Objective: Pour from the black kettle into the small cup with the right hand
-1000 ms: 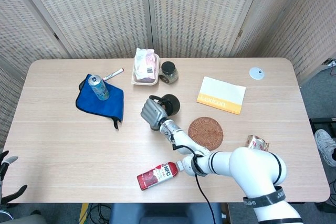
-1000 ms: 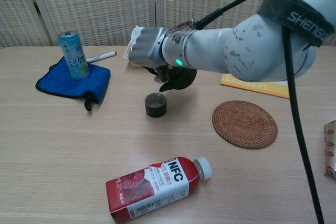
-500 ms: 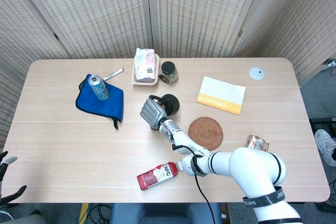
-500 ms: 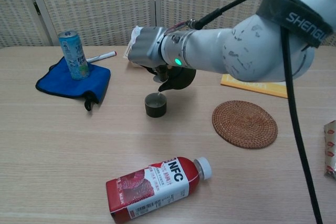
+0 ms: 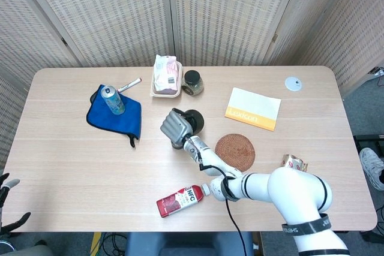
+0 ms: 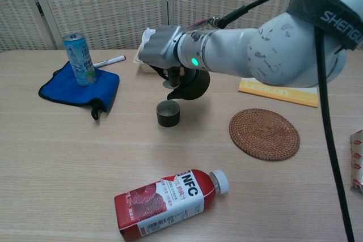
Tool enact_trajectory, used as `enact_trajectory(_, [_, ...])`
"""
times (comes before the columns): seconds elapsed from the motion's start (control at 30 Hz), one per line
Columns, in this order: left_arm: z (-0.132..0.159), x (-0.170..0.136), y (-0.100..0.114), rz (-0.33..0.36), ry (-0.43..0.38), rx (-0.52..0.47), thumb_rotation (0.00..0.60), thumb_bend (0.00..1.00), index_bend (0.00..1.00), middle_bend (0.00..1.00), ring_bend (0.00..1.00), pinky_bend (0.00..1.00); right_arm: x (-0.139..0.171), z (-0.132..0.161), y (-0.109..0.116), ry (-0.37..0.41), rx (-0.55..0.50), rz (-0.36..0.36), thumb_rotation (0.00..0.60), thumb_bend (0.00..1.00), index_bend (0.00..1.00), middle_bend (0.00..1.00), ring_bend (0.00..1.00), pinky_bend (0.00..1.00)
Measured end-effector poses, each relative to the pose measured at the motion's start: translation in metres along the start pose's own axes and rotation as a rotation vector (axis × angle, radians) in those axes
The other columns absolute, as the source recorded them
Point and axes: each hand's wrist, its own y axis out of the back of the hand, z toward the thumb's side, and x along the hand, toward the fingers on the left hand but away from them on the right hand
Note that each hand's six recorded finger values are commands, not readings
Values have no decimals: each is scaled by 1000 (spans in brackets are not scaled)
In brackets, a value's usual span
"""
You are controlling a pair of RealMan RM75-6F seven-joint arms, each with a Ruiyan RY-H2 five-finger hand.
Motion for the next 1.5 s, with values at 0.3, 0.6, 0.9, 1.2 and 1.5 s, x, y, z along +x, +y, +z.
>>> enact_trajectory(0.3, [1, 0, 2, 3, -6, -2, 600, 135, 232, 106, 131, 3, 7, -10, 2, -8, -187, -9, 495, 447, 1000, 999, 920, 476])
enact_trajectory(0.6, [7, 4, 3, 5, -28, -1, 600, 135, 232, 107, 131, 3, 35, -43, 6, -20, -445, -25, 496, 447, 1000, 999, 920, 476])
enact_trajectory(0.9, [17, 10, 2, -1, -59, -3, 600, 135, 232, 107, 131, 3, 81, -79, -13, -38, -595, -30, 497, 444, 1000, 999, 920, 476])
enact_trajectory(1.2, [26, 14, -2, -15, -84, -8, 600, 135, 232, 106, 131, 3, 125, -92, -66, -75, -636, 15, 496, 443, 1000, 999, 920, 476])
enact_trajectory(1.5, [31, 18, -8, -31, -96, -8, 600, 135, 232, 107, 131, 3, 144, -97, -112, -114, -699, 48, 498, 419, 1000, 999, 920, 476])
